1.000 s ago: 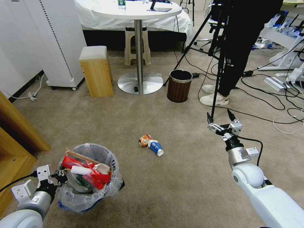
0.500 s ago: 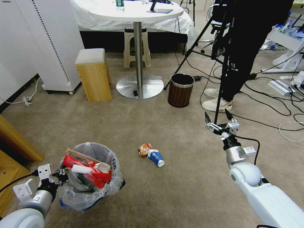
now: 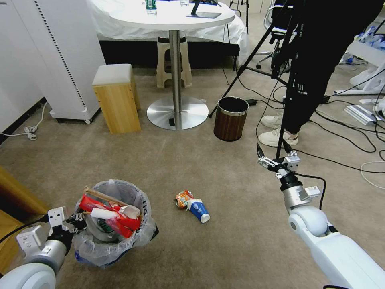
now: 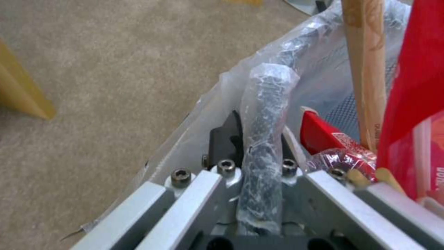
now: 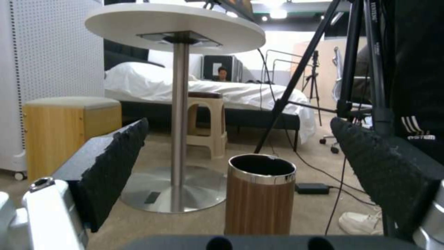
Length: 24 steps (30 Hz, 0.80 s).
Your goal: Pick up the trash bin and place the garbage on the floor into it.
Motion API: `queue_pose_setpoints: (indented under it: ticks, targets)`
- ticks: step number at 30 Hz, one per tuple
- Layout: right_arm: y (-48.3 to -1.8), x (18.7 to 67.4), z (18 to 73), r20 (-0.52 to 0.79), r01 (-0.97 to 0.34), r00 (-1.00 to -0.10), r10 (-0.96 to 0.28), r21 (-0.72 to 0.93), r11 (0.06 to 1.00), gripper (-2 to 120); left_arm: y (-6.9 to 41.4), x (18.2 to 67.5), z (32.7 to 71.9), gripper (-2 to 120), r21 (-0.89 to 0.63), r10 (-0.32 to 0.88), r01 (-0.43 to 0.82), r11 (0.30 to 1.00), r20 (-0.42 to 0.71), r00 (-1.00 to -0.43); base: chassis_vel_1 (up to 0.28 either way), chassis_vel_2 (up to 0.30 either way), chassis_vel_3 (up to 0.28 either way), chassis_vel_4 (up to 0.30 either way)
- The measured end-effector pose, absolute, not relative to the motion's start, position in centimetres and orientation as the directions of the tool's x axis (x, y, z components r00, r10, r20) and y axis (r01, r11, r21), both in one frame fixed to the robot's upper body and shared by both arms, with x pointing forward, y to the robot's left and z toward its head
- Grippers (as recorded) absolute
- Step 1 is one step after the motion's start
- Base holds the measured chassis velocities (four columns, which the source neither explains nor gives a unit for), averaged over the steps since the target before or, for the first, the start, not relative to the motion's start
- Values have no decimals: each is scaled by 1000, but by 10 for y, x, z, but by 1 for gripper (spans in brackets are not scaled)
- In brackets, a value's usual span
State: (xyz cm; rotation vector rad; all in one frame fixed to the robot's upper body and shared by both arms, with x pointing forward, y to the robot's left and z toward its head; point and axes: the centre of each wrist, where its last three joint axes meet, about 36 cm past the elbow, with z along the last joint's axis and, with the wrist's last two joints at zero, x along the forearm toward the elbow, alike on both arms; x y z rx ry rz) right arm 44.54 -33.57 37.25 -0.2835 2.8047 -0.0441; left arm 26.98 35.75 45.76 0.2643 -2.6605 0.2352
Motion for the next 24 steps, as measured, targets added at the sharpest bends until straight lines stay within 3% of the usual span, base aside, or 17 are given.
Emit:
queue_pose_setpoints:
  ticks: [11, 16, 20, 24]
  targets:
    - [-337, 438, 364, -283, -193, -937, -206, -74, 978, 100, 348, 266, 452, 1, -116, -143, -215, 970, 446, -884, -59, 56, 53, -53]
    - [-338, 427, 351, -151, -175, -972, -180, -46, 983, 100, 337, 262, 455, 1, -135, -126, -204, 970, 443, -888, 0, 0, 0, 0]
    - [-325, 424, 341, -72, -218, -974, -214, 61, 974, 100, 333, 258, 459, 1, -136, -120, -198, 971, 440, -890, 0, 0, 0, 0]
    - [-301, 426, 330, -116, -378, -926, -359, 255, 890, 100, 330, 255, 466, 1, -135, -114, -188, 973, 426, -897, 0, 0, 0, 0]
